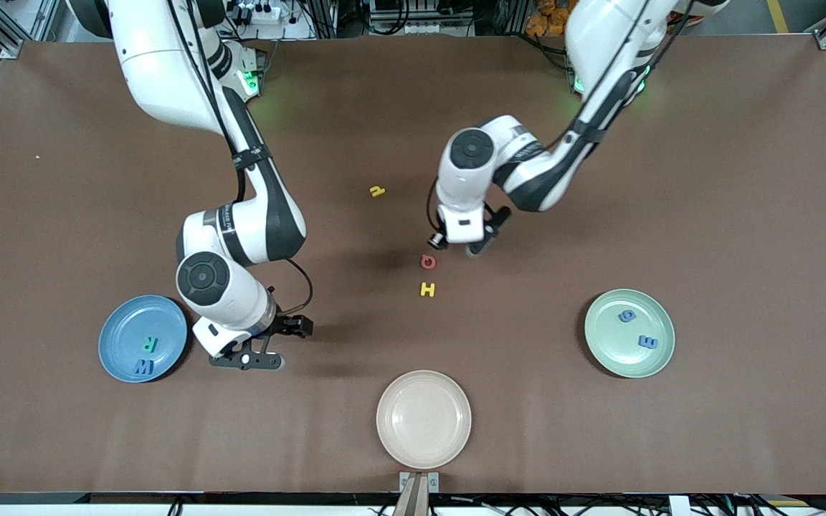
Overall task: Sort uppercase to blue plate, lowercase to green plate
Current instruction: 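Carry the pink w to the green plate and open the left gripper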
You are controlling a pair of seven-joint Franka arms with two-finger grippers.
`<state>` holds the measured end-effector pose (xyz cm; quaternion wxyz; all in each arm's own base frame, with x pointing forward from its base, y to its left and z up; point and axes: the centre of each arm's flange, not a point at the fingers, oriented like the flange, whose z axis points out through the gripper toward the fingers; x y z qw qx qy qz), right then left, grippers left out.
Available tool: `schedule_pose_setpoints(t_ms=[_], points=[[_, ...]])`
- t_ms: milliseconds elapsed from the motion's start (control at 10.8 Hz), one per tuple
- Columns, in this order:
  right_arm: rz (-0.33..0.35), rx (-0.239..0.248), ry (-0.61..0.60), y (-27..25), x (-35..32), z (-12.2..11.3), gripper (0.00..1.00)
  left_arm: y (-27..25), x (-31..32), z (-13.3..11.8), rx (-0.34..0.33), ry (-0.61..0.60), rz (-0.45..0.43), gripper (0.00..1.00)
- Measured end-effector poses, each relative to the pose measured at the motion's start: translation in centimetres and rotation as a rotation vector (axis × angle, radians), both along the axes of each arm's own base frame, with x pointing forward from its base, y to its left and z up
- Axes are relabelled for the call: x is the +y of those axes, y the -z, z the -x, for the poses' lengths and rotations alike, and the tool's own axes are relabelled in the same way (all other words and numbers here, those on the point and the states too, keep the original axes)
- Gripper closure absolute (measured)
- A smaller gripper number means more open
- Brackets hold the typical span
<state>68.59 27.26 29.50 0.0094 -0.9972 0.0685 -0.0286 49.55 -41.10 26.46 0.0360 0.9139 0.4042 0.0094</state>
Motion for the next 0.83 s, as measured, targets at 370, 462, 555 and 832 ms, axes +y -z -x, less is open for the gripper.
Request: schedule_pose_setpoints(t_ms=[370, 462, 555, 832], points=[[0.000, -0.001, 0.026, 5.2, 14.3, 7.3, 0.00, -2.1, 13.8, -8.4, -0.018, 0.203, -0.052, 0.73], [0.011, -0.001, -0.017, 7.4, 18.0, 10.0, 0.00, -1.8, 17.3, -9.9, -0.019, 0.273, -0.069, 0.73], [0.021, -0.001, -0.060, 8.8, 20.7, 12.3, 0.00, -1.5, 20.6, -11.1, -0.017, 0.329, -0.092, 0.73], [0.024, 0.000, -0.223, 9.1, 24.7, 15.9, 0.00, -1.0, 26.9, -12.9, -0.011, 0.445, -0.145, 0.73]])
